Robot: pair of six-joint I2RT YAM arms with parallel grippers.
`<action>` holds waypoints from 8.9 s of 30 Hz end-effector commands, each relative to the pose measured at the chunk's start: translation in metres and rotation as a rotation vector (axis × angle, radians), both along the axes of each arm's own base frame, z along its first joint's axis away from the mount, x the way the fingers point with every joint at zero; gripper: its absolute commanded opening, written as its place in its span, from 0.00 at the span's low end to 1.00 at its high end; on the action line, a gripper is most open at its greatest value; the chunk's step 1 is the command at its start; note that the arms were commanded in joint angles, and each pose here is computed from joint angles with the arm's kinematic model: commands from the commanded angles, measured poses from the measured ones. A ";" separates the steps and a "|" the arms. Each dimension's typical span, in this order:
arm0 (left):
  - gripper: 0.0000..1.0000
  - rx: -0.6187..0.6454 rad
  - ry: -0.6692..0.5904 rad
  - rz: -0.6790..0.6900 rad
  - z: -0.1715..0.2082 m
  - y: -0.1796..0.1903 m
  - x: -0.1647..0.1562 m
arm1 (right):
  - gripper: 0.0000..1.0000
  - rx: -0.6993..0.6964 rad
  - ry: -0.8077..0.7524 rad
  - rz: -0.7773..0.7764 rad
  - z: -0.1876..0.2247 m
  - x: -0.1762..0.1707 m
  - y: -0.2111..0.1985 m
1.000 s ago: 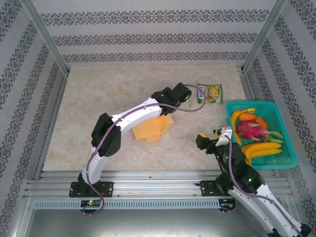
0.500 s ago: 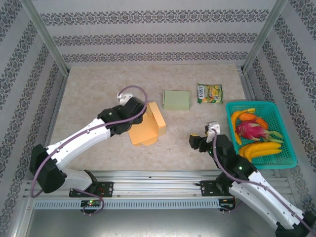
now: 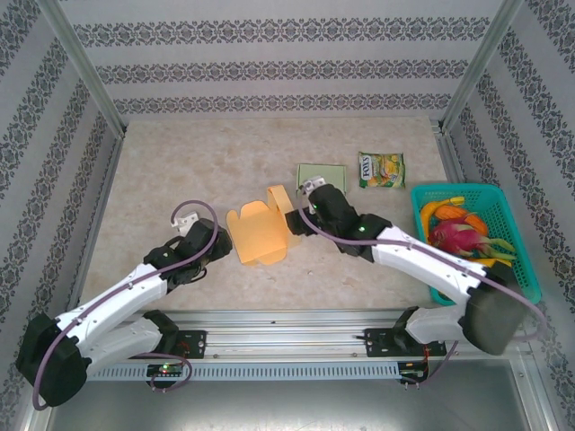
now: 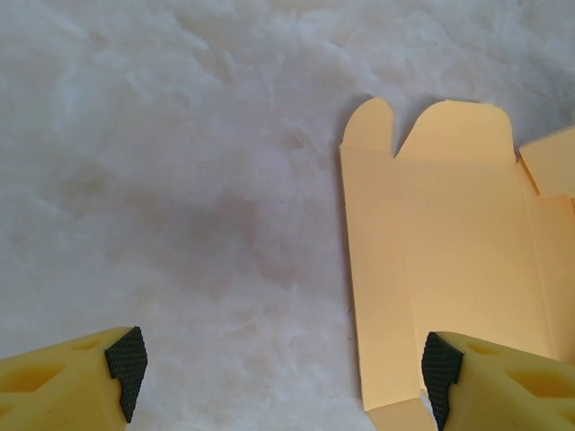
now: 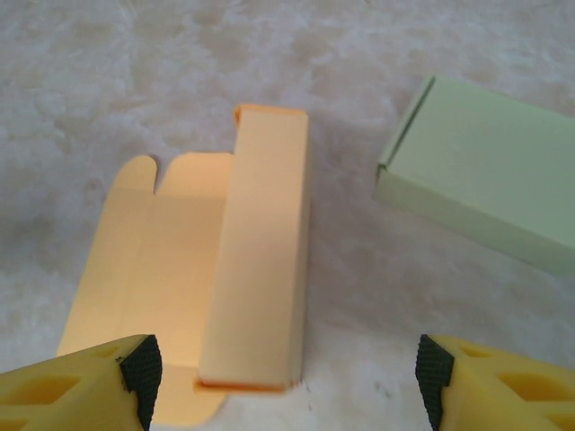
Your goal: Fold the paper box
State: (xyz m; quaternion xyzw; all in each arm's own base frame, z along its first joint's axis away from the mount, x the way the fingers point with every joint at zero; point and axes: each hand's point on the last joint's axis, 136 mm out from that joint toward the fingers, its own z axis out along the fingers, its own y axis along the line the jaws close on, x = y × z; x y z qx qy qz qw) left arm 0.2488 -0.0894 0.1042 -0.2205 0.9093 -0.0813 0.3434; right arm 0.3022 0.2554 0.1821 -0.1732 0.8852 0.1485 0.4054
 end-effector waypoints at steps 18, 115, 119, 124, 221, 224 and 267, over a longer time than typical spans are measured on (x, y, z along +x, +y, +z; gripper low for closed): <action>0.82 -0.128 -0.060 0.050 -0.014 -0.014 0.016 | 0.72 0.004 0.121 -0.032 -0.069 0.023 -0.002; 0.00 0.776 -0.227 -1.018 0.094 -0.171 0.069 | 0.43 0.534 0.502 0.219 -0.106 0.013 -0.024; 0.00 0.754 -0.222 -0.989 0.094 -0.173 0.074 | 0.38 0.459 0.501 0.235 -0.112 0.009 -0.017; 0.00 0.721 -0.217 -0.955 0.094 -0.174 0.079 | 0.33 0.305 0.442 0.219 -0.120 0.008 -0.018; 0.00 0.172 -0.135 -0.556 0.115 -0.075 0.089 | 0.06 -0.851 -0.154 0.097 -0.147 0.048 0.001; 0.00 0.177 -0.132 -0.552 0.113 -0.074 0.091 | 0.08 -0.838 -0.138 0.171 -0.156 0.043 0.012; 0.02 0.325 -0.567 -1.409 0.134 -0.178 -0.002 | 0.48 0.141 -0.357 0.746 0.020 0.006 -0.046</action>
